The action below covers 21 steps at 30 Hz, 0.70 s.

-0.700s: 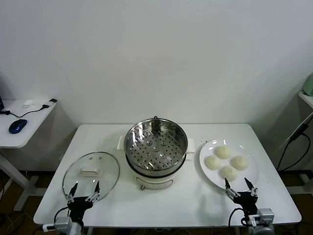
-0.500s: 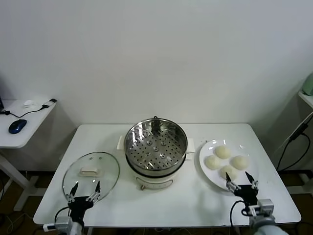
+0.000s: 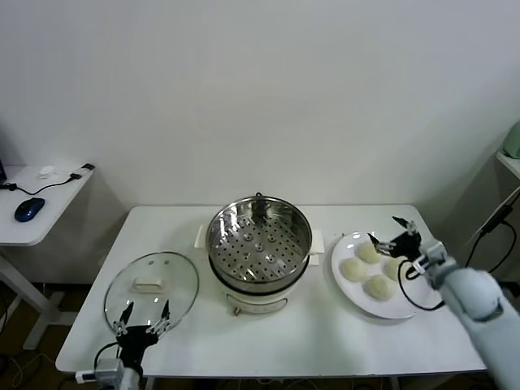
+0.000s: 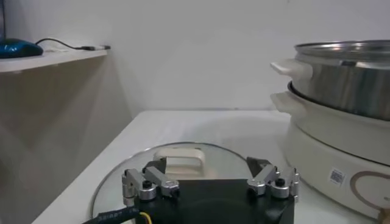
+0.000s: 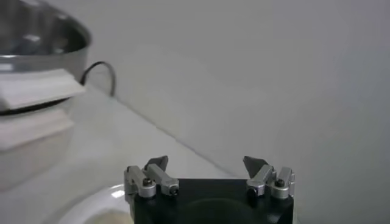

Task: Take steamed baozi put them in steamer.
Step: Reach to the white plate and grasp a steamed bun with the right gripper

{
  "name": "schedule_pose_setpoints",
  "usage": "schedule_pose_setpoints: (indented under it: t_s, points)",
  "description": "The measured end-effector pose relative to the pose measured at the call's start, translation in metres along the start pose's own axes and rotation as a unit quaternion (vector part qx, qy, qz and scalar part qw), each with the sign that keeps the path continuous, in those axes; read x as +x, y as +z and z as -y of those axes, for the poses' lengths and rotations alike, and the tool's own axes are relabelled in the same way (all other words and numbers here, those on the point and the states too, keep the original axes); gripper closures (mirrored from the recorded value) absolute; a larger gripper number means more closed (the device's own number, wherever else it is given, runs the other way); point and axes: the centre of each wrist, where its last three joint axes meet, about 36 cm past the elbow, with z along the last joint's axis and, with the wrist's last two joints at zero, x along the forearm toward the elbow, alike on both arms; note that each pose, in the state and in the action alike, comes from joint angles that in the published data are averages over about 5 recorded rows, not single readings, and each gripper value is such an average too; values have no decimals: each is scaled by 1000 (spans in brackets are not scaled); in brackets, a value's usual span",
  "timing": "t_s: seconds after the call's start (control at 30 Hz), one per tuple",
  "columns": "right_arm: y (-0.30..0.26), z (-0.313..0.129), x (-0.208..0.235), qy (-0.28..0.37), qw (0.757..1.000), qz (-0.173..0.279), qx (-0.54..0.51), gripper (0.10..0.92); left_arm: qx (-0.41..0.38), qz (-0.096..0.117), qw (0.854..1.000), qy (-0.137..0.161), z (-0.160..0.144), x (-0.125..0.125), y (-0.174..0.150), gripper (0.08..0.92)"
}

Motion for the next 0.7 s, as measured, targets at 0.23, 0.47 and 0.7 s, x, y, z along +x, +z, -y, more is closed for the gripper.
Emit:
schedule_pose_setpoints:
  t_s: [0.23, 0.47, 0.7]
  points:
    - [-16, 74, -22, -162, 977, -49, 127, 199, 0, -5, 1000, -2, 0, 0, 7, 177]
    - [-36, 117, -52, -268, 936, -132, 188, 200, 2, -7, 1000, -3, 0, -2, 11, 177]
    - [-38, 130, -85, -309, 909, -201, 197, 200, 4, -8, 1000, -5, 0, -4, 13, 177]
